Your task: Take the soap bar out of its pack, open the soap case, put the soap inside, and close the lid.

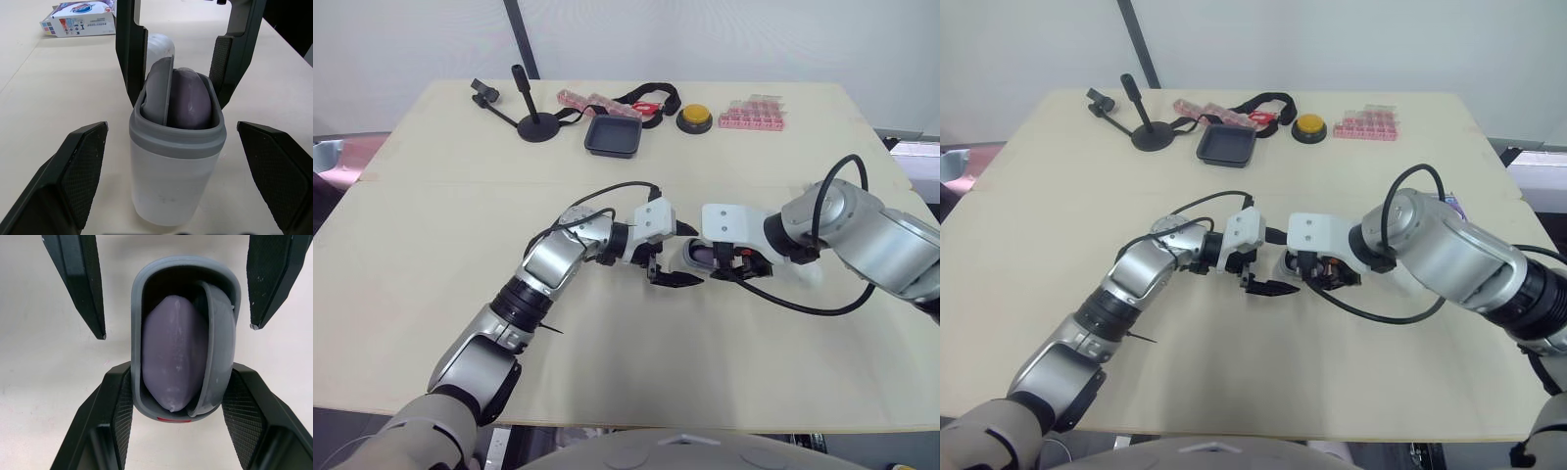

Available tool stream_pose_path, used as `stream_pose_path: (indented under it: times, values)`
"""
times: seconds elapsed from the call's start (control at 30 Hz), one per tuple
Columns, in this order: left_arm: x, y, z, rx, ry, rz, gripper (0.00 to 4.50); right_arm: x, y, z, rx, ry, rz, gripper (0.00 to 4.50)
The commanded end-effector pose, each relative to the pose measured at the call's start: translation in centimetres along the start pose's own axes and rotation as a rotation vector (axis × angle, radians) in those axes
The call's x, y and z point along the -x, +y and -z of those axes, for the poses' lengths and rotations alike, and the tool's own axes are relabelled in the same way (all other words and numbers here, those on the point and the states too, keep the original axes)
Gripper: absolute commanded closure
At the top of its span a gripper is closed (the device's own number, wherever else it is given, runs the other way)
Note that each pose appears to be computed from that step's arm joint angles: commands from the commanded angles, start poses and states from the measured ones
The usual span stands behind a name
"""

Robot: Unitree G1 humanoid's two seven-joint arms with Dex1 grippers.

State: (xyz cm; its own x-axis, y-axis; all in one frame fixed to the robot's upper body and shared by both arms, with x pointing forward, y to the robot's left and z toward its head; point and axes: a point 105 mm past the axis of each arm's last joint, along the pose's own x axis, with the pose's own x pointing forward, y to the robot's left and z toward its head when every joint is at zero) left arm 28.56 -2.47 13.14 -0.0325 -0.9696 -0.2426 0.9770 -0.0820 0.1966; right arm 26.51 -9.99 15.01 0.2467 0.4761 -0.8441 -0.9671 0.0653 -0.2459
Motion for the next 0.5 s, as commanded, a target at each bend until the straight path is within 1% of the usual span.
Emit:
stream_pose_path:
  times: [0.03, 0.17, 0.27, 0.33, 0.37, 0.4, 0.43, 0.47, 0.5]
  values:
    - [0.04, 0.24, -0.84, -0.044, -0.013, -0.003, 0.01, 0.64, -0.45, -0.61, 0.035, -0.013, 0.037, 2.39]
    - [-0.04, 0.18, -0.67, -0.044, -0.008, 0.006, 0.01, 0.65, -0.46, -0.61, 0.036, -0.013, 0.038, 2.39]
    - [-0.06, 0.24, -0.57, -0.043, -0.006, 0.008, 0.79, 0.69, -0.50, -0.66, 0.038, -0.014, 0.040, 2.39]
    - [-0.07, 0.32, -0.47, -0.040, -0.005, 0.004, 1.46, 0.71, -0.54, -0.68, 0.038, -0.015, 0.042, 2.39]
    - [-0.10, 0.37, -0.48, -0.038, -0.006, 0.002, 1.72, 0.72, -0.56, -0.68, 0.039, -0.015, 0.044, 2.39]
    - [-0.16, 0.41, -0.53, -0.037, -0.009, 0.000, 2.17, 0.70, -0.55, -0.69, 0.039, -0.016, 0.043, 2.39]
    - [-0.22, 0.43, -0.57, -0.038, -0.011, 0.000, 2.44, 0.69, -0.54, -0.70, 0.040, -0.016, 0.043, 2.39]
    - [-0.27, 0.42, -0.58, -0.040, -0.012, 0.000, 2.57, 0.68, -0.55, -0.72, 0.042, -0.017, 0.044, 2.39]
    - [-0.31, 0.40, -0.58, -0.041, -0.012, 0.002, 2.57, 0.66, -0.53, -0.78, 0.042, -0.019, 0.043, 2.39]
